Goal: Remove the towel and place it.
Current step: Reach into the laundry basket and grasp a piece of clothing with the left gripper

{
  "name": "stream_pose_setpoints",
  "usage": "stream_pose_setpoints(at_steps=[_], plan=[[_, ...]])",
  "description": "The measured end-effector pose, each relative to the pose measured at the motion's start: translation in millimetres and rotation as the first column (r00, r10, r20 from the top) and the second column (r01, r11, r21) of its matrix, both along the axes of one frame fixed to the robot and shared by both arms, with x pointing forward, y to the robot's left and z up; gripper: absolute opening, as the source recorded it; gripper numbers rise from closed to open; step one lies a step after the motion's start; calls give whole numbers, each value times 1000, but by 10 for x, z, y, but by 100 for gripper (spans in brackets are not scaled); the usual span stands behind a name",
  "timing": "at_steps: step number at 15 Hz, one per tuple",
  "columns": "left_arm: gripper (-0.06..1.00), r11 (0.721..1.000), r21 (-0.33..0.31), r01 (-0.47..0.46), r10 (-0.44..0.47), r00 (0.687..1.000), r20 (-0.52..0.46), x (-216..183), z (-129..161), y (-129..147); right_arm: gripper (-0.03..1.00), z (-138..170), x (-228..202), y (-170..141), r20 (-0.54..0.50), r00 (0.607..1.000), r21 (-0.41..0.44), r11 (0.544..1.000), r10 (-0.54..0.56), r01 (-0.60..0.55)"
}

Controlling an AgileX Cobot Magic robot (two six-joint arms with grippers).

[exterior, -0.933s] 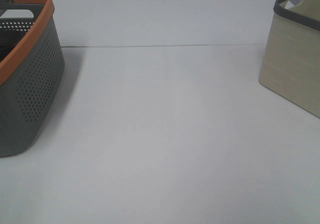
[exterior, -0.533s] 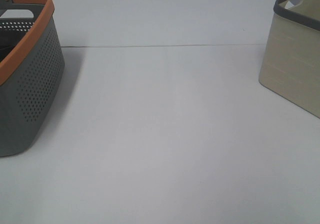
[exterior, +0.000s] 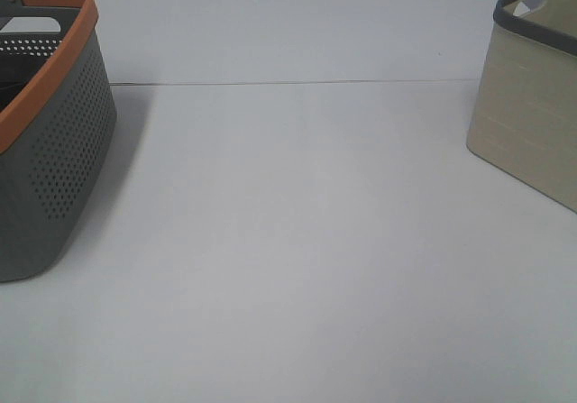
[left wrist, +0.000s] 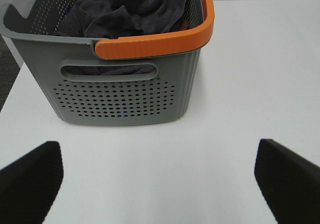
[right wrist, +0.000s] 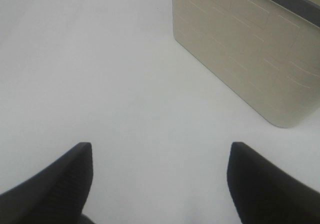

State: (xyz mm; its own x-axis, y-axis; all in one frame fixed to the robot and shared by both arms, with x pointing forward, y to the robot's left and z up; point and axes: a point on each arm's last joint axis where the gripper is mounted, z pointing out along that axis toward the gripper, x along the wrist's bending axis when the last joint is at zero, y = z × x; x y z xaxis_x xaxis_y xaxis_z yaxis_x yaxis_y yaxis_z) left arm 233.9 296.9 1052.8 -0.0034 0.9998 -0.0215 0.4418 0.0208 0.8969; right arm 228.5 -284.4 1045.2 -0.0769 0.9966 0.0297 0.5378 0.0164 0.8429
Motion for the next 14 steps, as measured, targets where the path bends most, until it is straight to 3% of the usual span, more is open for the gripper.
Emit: stream_pose_setpoints(at_steps=[14], plan=[[98,1000,0,0,0,1000,0,0,0,0,67,0,0,0,0,1000,0,1000,0,0]])
